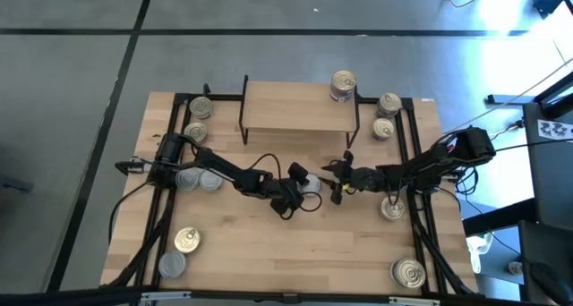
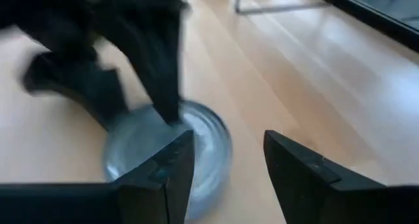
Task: Stack canned seafood by type on shelf
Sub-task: Put the green white tuna can on the shelf
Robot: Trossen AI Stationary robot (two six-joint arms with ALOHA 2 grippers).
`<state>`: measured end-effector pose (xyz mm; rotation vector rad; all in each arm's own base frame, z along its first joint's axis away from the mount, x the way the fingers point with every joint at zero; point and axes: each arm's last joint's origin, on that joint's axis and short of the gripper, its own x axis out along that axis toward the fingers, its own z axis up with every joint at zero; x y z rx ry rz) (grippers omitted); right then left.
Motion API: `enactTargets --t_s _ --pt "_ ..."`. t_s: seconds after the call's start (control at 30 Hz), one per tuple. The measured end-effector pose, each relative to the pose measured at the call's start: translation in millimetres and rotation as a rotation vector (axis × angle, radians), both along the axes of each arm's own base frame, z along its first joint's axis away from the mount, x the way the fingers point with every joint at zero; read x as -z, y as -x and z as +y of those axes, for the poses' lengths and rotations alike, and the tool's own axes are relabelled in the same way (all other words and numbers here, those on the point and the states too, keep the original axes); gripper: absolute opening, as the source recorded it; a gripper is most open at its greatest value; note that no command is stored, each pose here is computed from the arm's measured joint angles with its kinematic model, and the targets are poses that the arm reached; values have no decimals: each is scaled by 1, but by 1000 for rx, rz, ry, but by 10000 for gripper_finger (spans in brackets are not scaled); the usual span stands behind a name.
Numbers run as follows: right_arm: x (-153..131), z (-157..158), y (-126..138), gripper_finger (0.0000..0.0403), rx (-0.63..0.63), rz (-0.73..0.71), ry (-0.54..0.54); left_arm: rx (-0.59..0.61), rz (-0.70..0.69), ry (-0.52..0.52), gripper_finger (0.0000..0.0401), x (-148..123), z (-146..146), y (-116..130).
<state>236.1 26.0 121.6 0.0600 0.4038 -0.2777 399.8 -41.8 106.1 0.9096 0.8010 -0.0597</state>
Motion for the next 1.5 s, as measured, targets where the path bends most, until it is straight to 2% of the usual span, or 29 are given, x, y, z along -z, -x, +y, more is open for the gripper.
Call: enactTargets --t_s 0.2,0.5,0.83,1.3,1.5 --pt "5 1 2 182 -26 46 -34 1 -1 0 294 0 0 0" --pt "24 -1 0 182 42 109 -11 0 -2 1 294 0 0 0" --pt "29 -3 3 182 118 140 -23 -1 -8 -1 294 0 0 -1" --pt "30 -3 4 182 114 149 -29 -45 1 -55 294 0 14 -2" --pt "30 -3 4 182 114 148 -36 -19 3 -106 294 2 17 -4"
